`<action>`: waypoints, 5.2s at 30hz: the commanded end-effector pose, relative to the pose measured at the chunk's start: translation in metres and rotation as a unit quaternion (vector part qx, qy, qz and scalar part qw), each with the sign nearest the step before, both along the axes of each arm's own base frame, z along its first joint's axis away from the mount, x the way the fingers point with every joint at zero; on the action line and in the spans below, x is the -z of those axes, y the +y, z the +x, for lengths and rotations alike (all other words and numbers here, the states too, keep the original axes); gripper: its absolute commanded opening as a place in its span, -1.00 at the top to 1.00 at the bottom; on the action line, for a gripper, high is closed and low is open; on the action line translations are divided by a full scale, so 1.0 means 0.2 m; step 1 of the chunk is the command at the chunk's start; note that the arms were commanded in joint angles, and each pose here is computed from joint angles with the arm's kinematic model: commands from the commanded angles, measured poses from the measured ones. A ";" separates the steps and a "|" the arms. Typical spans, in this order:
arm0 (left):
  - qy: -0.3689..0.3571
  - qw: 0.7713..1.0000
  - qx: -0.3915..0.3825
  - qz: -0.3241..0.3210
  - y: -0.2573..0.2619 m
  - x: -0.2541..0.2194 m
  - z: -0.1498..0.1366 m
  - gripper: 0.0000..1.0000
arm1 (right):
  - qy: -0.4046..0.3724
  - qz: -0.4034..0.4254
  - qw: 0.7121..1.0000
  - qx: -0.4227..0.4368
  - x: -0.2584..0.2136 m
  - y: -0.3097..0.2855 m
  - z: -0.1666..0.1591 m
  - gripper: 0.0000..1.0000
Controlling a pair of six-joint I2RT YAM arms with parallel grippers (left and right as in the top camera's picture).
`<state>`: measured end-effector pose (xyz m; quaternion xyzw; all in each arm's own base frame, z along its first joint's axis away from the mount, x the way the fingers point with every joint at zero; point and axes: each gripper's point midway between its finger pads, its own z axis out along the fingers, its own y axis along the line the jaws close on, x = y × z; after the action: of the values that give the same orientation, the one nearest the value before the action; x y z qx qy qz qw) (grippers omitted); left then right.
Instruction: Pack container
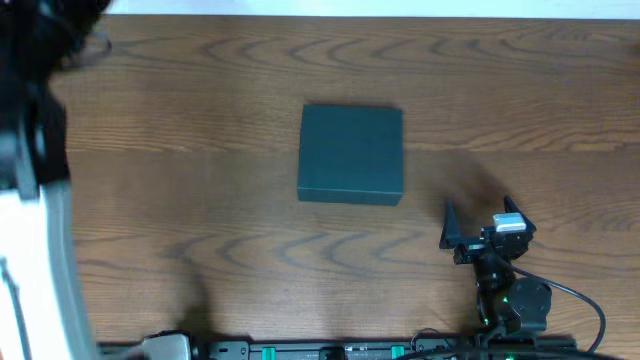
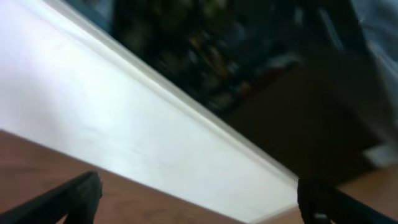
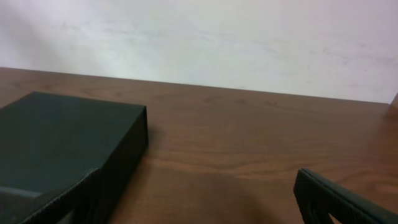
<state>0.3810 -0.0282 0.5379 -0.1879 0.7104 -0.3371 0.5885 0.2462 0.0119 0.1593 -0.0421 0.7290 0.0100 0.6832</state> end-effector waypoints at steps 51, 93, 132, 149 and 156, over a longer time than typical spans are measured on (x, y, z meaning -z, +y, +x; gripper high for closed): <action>-0.025 0.960 -0.235 0.150 0.32 1.64 -0.74 -0.97 | -0.002 -0.004 1.000 -0.008 0.00 0.02 0.00 -0.98; -0.017 0.945 -0.136 0.296 0.21 1.88 -0.70 -0.97 | -0.002 -0.004 1.000 -0.008 0.00 0.02 0.00 -0.98; -0.011 0.921 -0.091 0.378 0.16 2.00 -0.69 -0.97 | -0.002 -0.004 1.000 -0.008 0.00 0.02 0.00 -0.98; -0.011 0.921 -0.091 0.378 0.16 2.00 -0.69 -0.97 | -0.002 -0.004 1.000 -0.008 0.00 0.02 0.00 -0.99; -0.011 0.921 -0.091 0.378 0.16 2.00 -0.69 -0.97 | -0.002 -0.004 1.000 -0.008 0.00 0.02 0.00 -0.99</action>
<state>0.2441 0.0029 0.1548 -0.0133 0.7443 0.0030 0.6678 0.2462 0.0119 0.1593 -0.0421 0.7290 0.0100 0.6832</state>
